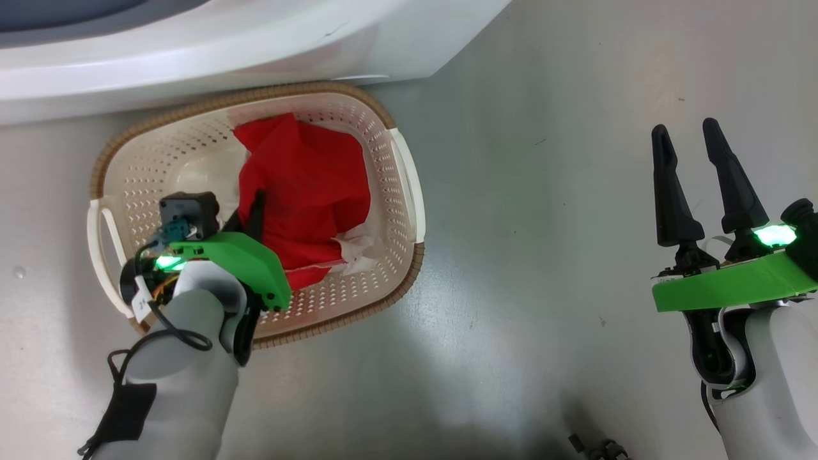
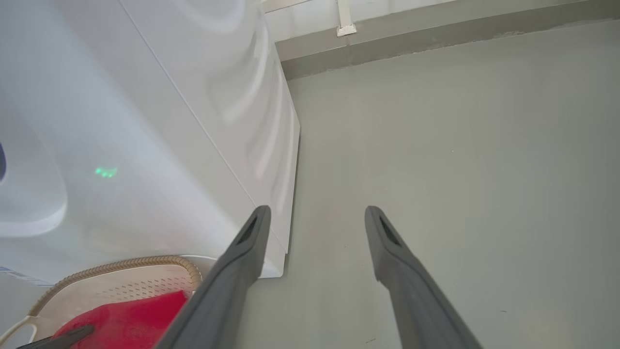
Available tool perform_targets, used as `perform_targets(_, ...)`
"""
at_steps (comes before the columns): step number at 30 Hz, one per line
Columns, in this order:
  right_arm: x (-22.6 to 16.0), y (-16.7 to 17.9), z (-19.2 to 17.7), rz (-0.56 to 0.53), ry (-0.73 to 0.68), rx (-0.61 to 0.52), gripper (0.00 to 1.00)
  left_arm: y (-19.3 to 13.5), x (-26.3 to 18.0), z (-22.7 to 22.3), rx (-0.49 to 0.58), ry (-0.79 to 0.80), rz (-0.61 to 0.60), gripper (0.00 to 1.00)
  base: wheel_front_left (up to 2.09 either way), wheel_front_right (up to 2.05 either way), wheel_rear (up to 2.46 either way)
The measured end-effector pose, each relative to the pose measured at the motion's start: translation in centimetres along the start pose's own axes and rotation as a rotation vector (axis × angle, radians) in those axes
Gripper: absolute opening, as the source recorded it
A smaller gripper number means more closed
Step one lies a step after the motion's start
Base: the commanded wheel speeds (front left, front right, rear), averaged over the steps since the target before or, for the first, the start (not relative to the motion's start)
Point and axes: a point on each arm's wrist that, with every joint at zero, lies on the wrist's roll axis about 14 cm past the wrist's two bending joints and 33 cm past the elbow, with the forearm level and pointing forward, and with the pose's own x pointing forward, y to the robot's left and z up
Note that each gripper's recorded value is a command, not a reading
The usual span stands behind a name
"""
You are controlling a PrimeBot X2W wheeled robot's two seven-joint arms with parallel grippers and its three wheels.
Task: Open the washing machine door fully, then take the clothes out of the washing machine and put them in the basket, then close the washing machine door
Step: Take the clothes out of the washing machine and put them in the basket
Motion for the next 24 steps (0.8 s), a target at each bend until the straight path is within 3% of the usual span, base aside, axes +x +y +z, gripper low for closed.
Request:
perform_targets(1,0.0,0.1,0.2,0.001,-0.003,0.000,1.00,0.1,-0.1,0.3,0.000,-0.007,0.004,1.00,0.00,0.00,0.00)
perform_targets(13,-0.3,1.0,1.9,0.024,-0.042,0.006,1.00,0.1,-1.3,3.7,-0.006,-0.097,0.014,1.00,0.00,0.00,0.00)
perform_targets(24,-1.6,2.3,4.8,0.053,-0.097,0.010,1.00,0.0,-5.2,7.6,-0.008,-0.244,0.020,1.00,0.00,0.00,0.00)
